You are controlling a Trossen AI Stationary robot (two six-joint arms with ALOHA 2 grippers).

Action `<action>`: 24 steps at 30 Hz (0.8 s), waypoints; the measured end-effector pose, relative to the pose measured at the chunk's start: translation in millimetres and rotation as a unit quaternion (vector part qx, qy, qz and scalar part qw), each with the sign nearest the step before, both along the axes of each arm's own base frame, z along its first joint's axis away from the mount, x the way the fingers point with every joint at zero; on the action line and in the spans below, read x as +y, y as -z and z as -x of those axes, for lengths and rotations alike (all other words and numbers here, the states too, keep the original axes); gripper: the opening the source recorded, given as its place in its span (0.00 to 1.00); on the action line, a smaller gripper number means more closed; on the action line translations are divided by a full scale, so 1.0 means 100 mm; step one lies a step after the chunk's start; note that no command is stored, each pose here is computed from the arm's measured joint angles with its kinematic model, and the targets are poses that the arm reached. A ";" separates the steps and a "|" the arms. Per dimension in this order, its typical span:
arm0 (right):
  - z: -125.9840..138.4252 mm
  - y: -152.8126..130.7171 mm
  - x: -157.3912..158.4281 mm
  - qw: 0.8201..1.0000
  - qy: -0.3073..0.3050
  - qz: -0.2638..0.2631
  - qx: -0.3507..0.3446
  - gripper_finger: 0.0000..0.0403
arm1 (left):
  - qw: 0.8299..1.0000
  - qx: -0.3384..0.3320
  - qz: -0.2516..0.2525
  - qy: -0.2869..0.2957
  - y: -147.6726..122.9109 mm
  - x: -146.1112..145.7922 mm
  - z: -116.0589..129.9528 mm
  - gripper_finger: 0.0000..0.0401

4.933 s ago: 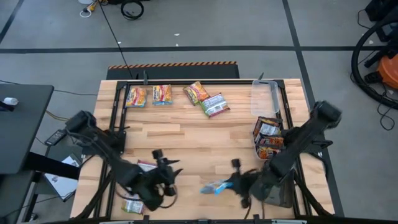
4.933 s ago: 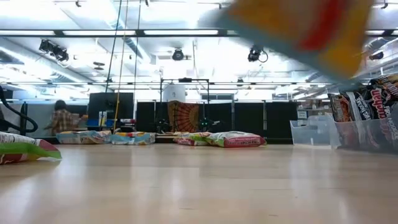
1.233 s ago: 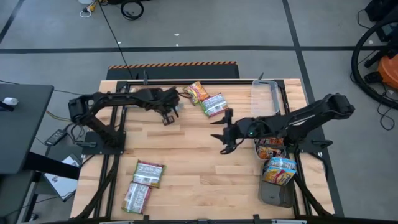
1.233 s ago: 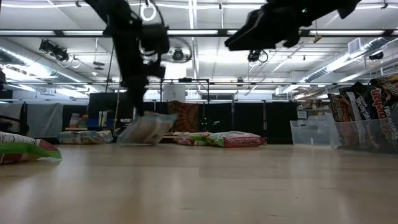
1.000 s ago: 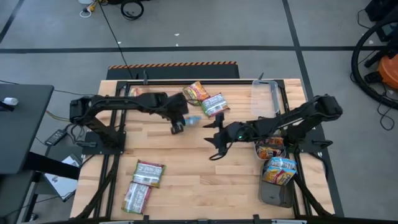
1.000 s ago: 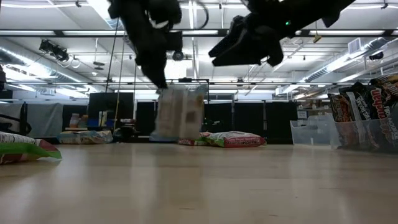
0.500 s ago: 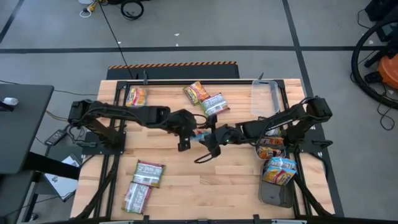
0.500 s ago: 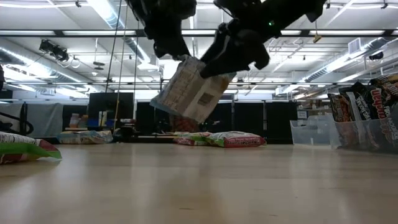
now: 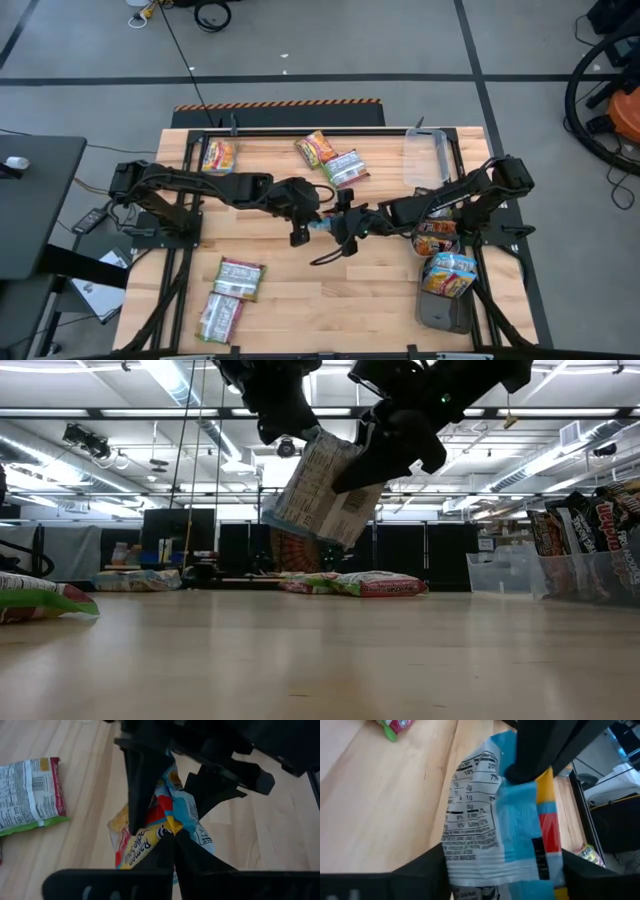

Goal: Sort Maruchan noodles
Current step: Put the blue noodle pack into the black bin

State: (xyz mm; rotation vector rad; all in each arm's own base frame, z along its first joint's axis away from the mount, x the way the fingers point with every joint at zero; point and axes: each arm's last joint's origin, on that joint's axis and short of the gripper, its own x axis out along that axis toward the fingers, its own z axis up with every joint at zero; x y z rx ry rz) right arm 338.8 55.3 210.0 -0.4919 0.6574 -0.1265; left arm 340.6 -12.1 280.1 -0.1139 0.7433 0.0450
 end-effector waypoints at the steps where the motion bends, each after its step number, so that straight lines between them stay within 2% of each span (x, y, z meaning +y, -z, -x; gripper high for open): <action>1: 0.00 0.00 0.01 1.000 0.002 -0.004 0.000 0.52 | 1.000 -0.001 0.000 0.000 0.00 0.00 0.00 0.06; 7: 0.00 -0.06 0.07 1.000 -0.003 -0.005 0.017 0.35 | 1.000 -0.014 -0.001 0.001 -0.10 0.00 0.06 0.28; 11: -0.01 -0.21 0.13 0.999 0.006 -0.016 0.052 0.35 | 0.999 -0.032 0.001 0.000 -0.28 0.01 0.21 0.44; 13: 0.03 -0.31 0.21 0.996 0.010 -0.028 0.084 0.35 | 1.000 -0.031 0.002 -0.001 -0.41 0.01 0.37 0.49; 15: 0.09 -0.45 0.32 0.990 0.012 -0.062 0.126 0.36 | 0.999 -0.047 0.006 -0.002 -0.56 0.00 0.54 0.52; 18: 0.27 -0.65 0.54 0.971 0.024 -0.132 0.198 0.37 | 0.997 -0.069 -0.010 -0.012 -0.69 -0.06 0.76 0.53; 20: 0.44 -0.74 0.71 0.953 0.043 -0.165 0.249 0.37 | 0.995 -0.087 -0.029 -0.035 -0.68 -0.11 0.86 0.52; 24: 0.87 -0.83 1.07 0.925 0.097 -0.194 0.312 0.36 | 0.990 -0.118 -0.045 -0.062 -0.51 -0.19 0.95 0.51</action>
